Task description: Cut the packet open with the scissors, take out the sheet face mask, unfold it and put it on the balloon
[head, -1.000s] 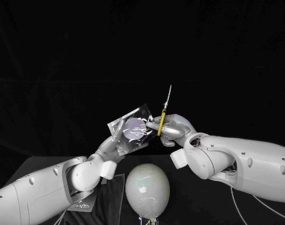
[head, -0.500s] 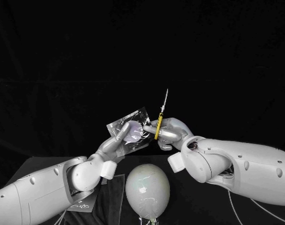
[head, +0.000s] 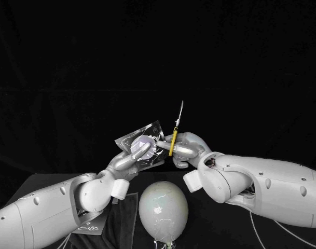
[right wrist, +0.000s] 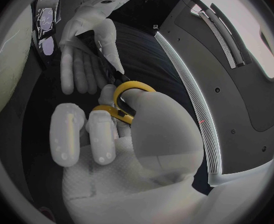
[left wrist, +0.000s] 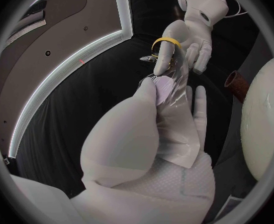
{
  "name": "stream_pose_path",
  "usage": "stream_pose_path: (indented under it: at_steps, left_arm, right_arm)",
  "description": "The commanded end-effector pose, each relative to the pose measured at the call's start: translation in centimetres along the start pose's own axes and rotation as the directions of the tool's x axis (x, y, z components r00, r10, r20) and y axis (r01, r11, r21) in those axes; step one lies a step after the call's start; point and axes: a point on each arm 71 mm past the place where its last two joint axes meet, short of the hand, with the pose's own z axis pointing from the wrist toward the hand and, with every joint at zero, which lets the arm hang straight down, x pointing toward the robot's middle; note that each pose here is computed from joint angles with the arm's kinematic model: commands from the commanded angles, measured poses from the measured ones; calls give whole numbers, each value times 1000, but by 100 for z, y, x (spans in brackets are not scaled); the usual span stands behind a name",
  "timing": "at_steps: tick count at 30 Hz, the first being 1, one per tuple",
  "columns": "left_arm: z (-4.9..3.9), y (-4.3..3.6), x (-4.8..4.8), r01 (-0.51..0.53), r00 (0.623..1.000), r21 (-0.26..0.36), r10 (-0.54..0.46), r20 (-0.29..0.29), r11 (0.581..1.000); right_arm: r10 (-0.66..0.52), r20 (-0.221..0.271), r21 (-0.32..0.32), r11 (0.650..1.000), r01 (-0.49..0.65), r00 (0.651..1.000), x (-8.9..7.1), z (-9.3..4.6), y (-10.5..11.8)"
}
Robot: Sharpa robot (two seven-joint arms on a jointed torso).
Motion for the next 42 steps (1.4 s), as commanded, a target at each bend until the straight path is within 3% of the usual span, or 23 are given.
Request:
stream_pose_path:
  at_steps: [1, 15, 21, 28, 35, 42]
  left_arm:
    - [26, 12, 58, -47, 998, -6, 47, -30, 999]
    - [11, -28, -9, -89, 996, 25, 88, 33, 996]
    - [-7, -52, -62, -147, 985, 34, 144, 90, 989]
    - [-6, -47, -58, -192, 975, 30, 187, 116, 981]
    - [4, -42, -56, -215, 967, 31, 209, 143, 976]
    - [40, -57, -41, -240, 958, 23, 233, 167, 971]
  right_arm:
    - [5, -34, 1, 1000, -5, 999, 54, 8, -3]
    - [-6, -25, 19, 1000, 6, 1000, -10, 18, -47]
    - [-16, -4, 26, 1000, 16, 1000, -87, 0, -79]
    - [-43, 42, 34, 999, 41, 998, -234, -43, -121]
    - [-62, 89, 53, 997, 57, 994, -480, -198, -195]
    - [-46, 89, 96, 995, 38, 995, -577, -516, -396]
